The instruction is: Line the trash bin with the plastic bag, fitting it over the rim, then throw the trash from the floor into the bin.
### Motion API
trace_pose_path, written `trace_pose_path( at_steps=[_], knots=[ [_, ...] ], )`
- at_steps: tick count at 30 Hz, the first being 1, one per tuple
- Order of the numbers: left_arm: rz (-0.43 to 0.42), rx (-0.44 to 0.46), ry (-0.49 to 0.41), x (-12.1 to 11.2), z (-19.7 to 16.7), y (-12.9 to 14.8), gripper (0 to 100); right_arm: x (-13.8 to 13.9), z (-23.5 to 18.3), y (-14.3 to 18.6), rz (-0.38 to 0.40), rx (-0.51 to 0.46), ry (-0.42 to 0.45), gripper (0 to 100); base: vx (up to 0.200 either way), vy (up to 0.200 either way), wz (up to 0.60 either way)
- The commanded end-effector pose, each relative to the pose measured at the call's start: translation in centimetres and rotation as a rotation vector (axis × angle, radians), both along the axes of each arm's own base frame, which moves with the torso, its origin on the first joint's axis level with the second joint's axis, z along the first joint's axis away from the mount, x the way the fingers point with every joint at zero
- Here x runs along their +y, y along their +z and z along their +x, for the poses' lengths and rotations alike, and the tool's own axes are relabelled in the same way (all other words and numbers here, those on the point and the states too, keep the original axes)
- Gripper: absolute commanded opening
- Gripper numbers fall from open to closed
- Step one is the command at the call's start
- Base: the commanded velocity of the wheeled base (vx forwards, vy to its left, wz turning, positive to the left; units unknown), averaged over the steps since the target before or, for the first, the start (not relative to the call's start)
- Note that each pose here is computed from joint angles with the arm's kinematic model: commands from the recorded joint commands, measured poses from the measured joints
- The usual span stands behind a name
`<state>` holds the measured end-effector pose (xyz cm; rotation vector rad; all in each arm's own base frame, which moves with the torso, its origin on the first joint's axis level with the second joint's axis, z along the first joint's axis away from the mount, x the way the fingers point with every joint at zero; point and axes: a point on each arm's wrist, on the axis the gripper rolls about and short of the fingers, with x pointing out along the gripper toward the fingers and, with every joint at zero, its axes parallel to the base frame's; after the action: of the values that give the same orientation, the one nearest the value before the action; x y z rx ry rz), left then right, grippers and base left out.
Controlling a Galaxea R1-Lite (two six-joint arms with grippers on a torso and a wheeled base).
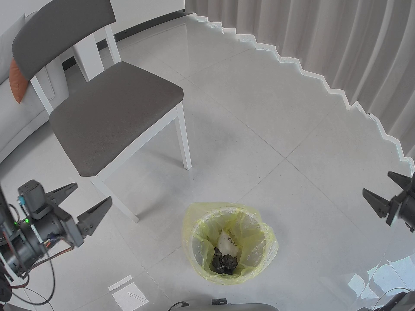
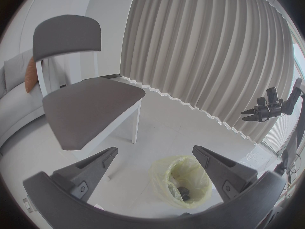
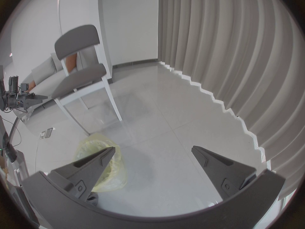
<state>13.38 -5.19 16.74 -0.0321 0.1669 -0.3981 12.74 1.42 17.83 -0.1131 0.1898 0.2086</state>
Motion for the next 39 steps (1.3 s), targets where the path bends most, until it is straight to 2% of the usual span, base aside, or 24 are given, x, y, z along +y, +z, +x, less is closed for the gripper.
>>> trace_pose_path(
  at_steps=[1,5,7,11,15,17,20,28,30,32,38,39],
  knots=[
    [-0.065,-0.207,0.155,4.8,-12.3,-0.8,100,-1.1,-12.7,-3.6,0.116,-0.257,-0.078,100,0.0,0.0,0.0],
    [-0.141,-0.207,0.195,4.9,-14.3,-2.3,100,-0.9,-16.0,-4.9,0.156,-0.265,-0.022,100,0.0,0.0,0.0],
    [-0.183,-0.242,0.187,4.7,-15.2,-2.9,100,-0.9,-16.9,-5.8,0.164,-0.241,-0.004,100,0.0,0.0,0.0],
    [-0.185,-0.271,0.206,4.6,-16.4,-3.8,100,-1.0,-16.6,-6.9,0.181,-0.2,-0.006,100,0.0,0.0,0.0],
    [-0.174,-0.253,0.248,4.8,-16.9,-4.8,100,-1.0,-15.9,-8.5,0.192,-0.151,-0.018,100,0.0,0.0,0.0],
    [-0.173,-0.248,0.286,4.8,-16.9,-5.0,100,-1.0,-15.4,-9.4,0.185,-0.168,-0.02,100,0.0,0.0,0.0],
    [-0.164,-0.237,0.321,4.9,-16.7,-5.4,100,-1.0,-15.1,-9.3,0.196,-0.255,-0.014,100,0.0,0.0,0.0],
    [-0.111,-0.194,0.407,5.1,-16.1,-6.9,100,-1.2,-15.0,-9.4,0.153,-0.258,-0.091,100,0.0,0.0,0.0],
    [-0.053,-0.154,0.476,5.3,-15.7,-8.4,100,-1.2,-15.0,-9.4,0.144,-0.26,-0.119,100,0.0,0.0,0.0],
    [-0.055,-0.166,0.522,5.4,-15.8,-8.4,100,-1.2,-15.0,-9.4,0.135,-0.263,-0.122,100,0.0,0.0,0.0],
    [-0.045,-0.169,0.536,5.5,-15.8,-8.6,100,-1.2,-15.0,-9.5,0.124,-0.259,-0.126,100,0.0,0.0,0.0],
    [-0.033,-0.169,0.529,5.5,-15.8,-8.6,100,-1.2,-15.0,-9.5,0.098,-0.261,-0.125,100,0.0,0.0,0.0]
  ],
)
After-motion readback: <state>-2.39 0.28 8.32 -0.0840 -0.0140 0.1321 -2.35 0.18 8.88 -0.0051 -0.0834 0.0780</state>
